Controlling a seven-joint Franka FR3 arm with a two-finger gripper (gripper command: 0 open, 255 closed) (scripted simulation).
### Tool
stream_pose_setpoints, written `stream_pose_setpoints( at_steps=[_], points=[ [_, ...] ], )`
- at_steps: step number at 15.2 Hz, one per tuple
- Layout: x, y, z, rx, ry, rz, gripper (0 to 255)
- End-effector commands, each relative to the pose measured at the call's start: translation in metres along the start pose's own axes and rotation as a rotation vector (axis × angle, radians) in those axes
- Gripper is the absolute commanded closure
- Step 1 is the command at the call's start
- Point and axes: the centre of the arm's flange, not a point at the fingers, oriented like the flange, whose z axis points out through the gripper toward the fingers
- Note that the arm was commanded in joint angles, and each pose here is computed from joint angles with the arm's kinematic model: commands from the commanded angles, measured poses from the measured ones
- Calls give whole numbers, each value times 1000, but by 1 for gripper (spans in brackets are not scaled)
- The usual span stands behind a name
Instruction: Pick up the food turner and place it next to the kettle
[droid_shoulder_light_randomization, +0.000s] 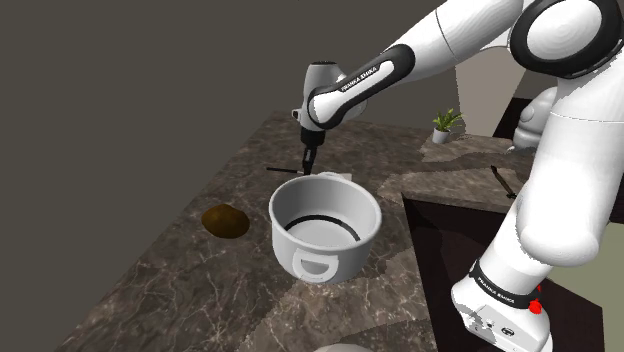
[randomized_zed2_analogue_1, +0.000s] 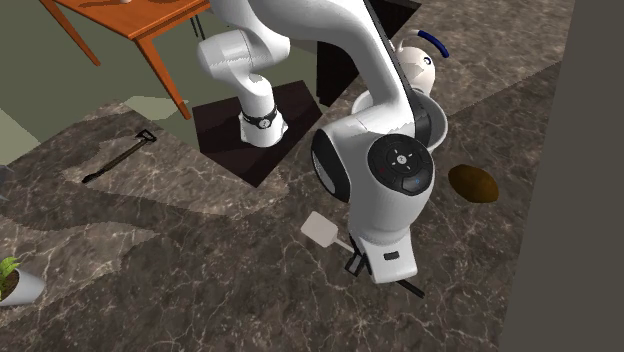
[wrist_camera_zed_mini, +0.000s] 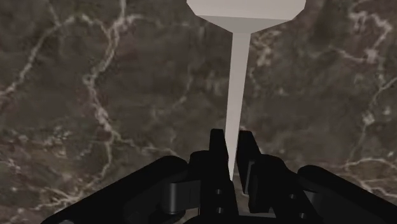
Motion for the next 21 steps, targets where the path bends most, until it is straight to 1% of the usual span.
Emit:
stream_pose_setpoints(
  at_steps=[1, 21],
  points=[
    [0, 0, -5, 0, 0, 0, 255],
    [7, 0, -111, 0, 0, 0, 255]
  ],
)
